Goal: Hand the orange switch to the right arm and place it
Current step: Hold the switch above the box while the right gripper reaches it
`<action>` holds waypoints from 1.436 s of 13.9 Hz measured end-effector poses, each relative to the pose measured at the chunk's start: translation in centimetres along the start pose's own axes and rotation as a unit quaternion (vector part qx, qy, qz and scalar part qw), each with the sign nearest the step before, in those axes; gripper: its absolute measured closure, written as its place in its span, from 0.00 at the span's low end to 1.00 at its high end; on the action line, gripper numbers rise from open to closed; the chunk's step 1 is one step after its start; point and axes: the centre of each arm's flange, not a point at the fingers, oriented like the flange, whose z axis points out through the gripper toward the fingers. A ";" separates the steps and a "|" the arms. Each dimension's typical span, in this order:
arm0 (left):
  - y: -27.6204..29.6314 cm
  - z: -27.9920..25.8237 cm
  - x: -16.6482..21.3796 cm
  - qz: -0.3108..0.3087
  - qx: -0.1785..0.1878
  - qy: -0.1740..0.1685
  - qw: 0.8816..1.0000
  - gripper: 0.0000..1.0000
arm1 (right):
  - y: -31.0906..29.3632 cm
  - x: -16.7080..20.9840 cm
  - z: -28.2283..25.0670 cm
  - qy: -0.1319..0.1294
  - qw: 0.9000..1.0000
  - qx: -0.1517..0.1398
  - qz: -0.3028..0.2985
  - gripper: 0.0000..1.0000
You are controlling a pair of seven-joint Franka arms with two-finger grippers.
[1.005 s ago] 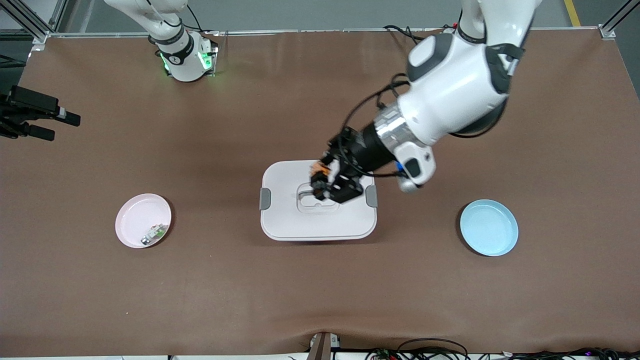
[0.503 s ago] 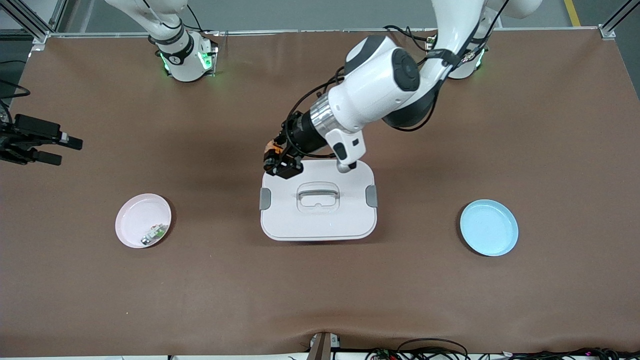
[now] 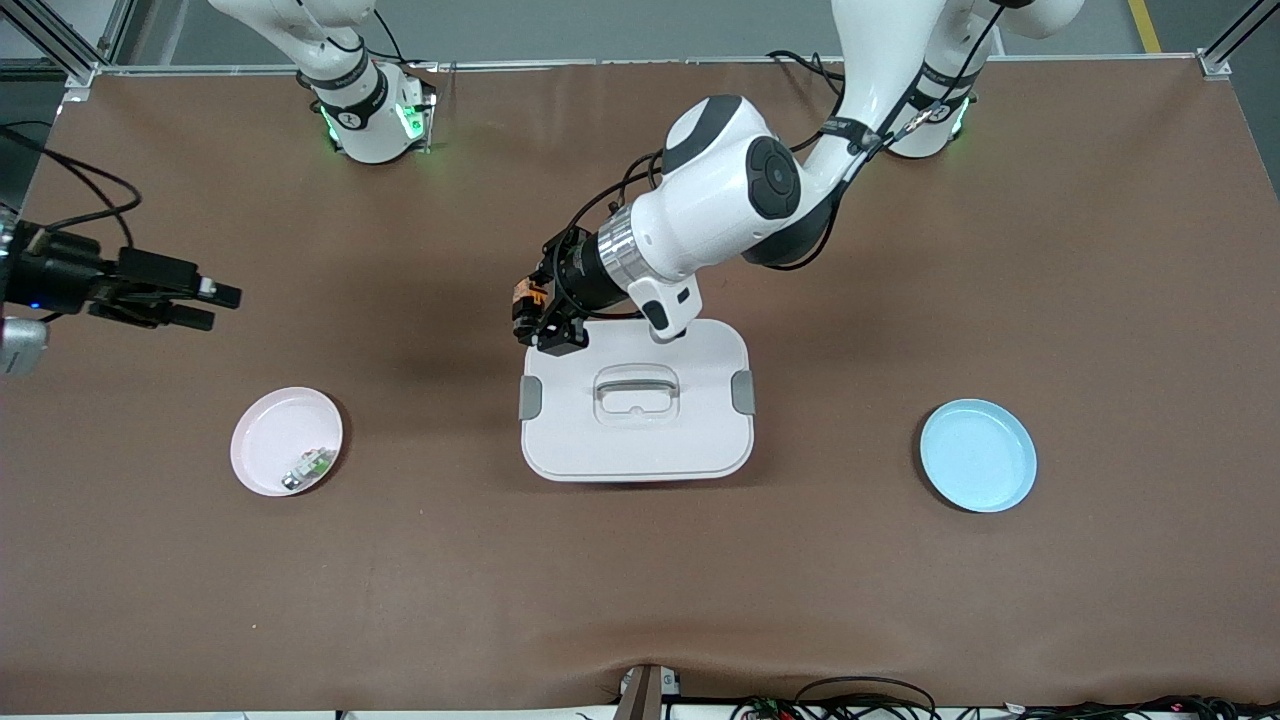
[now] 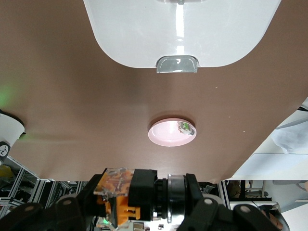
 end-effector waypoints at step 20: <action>-1.0 1.9 0.0 0.003 0.013 0.005 1.000 0.27 | -10.8 -7.1 17.3 0.056 0.992 0.023 0.111 0.00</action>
